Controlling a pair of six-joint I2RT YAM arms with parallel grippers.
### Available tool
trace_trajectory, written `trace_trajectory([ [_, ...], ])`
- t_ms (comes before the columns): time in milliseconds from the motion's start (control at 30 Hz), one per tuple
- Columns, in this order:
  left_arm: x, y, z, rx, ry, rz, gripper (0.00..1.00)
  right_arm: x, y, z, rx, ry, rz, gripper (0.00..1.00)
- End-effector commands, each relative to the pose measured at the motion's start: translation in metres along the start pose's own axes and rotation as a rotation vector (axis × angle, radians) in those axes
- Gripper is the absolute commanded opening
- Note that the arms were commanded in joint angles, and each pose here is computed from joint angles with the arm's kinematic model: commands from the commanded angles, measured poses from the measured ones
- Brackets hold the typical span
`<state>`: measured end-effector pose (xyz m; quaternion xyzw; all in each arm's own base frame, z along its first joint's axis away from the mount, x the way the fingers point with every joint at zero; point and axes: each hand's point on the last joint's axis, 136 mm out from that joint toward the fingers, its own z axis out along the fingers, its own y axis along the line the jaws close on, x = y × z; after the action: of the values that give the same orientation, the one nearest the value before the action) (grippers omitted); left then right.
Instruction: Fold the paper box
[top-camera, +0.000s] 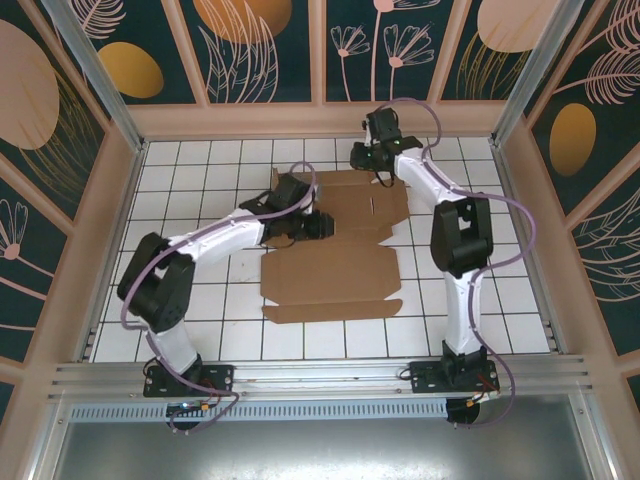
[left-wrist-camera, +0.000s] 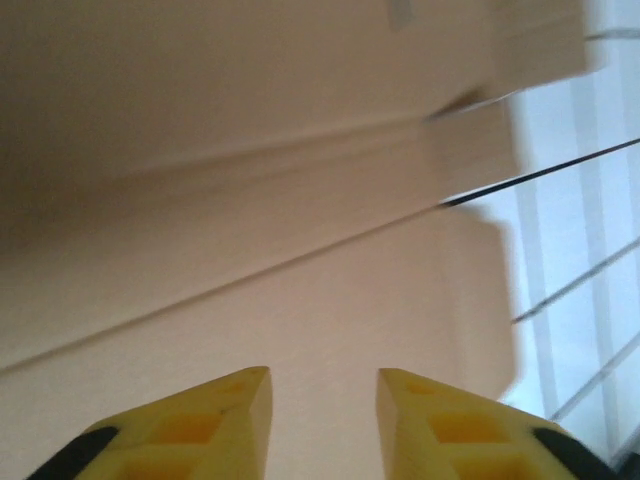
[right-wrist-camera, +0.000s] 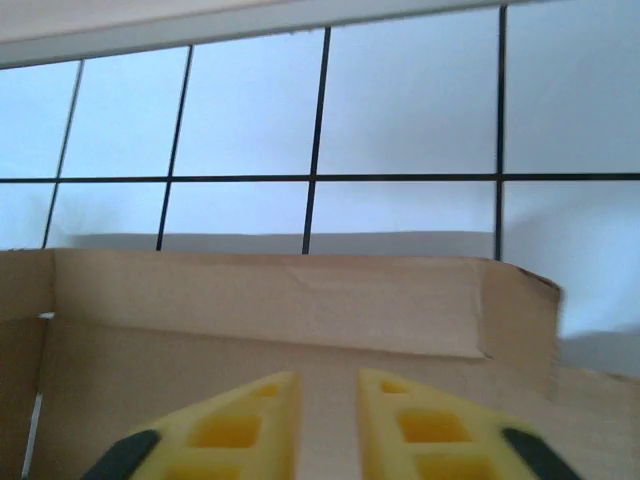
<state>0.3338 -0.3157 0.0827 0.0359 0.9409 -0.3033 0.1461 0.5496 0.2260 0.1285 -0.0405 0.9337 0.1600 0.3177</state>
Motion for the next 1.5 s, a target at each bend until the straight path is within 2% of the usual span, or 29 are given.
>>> trace_trajectory([
  [0,0.007,0.019,0.023,-0.011,0.034,-0.057,0.27,0.049,0.0,0.033,-0.008,0.174,-0.033,0.16],
  [133,0.007,0.041,0.04,-0.053,0.059,-0.091,0.22,0.069,0.006,0.047,-0.025,0.211,-0.056,0.13],
  [300,-0.007,0.082,0.044,-0.107,0.054,-0.169,0.22,0.096,-0.019,0.057,0.052,0.261,-0.042,0.12],
  [467,-0.029,0.111,0.042,-0.149,0.032,-0.227,0.23,0.122,-0.042,0.053,0.137,0.297,-0.035,0.12],
  [600,-0.058,0.124,0.04,-0.206,0.006,-0.221,0.25,0.149,-0.05,0.034,0.17,0.308,0.015,0.11],
  [733,-0.091,0.135,0.036,-0.252,-0.028,-0.205,0.25,0.185,-0.032,0.012,0.151,0.324,0.025,0.14],
  [867,-0.107,0.142,0.039,-0.311,-0.033,-0.157,0.24,0.212,0.005,-0.012,0.042,0.35,0.003,0.17],
  [967,-0.106,0.14,0.043,-0.294,-0.017,-0.145,0.22,0.188,0.013,-0.033,-0.049,0.288,0.048,0.28],
  [1067,-0.103,0.141,0.043,-0.292,-0.014,-0.136,0.22,0.147,0.005,-0.049,-0.113,0.19,0.094,0.48],
  [1167,-0.099,0.144,0.044,-0.298,-0.001,-0.117,0.22,0.12,-0.015,-0.051,-0.143,0.14,0.163,0.63],
  [1300,-0.094,0.153,0.043,-0.304,0.004,-0.116,0.21,0.104,-0.05,-0.047,-0.128,0.101,0.231,0.69],
  [1467,-0.094,0.151,0.043,-0.279,0.001,-0.116,0.21,0.094,-0.071,-0.041,-0.191,0.094,0.253,0.7],
])
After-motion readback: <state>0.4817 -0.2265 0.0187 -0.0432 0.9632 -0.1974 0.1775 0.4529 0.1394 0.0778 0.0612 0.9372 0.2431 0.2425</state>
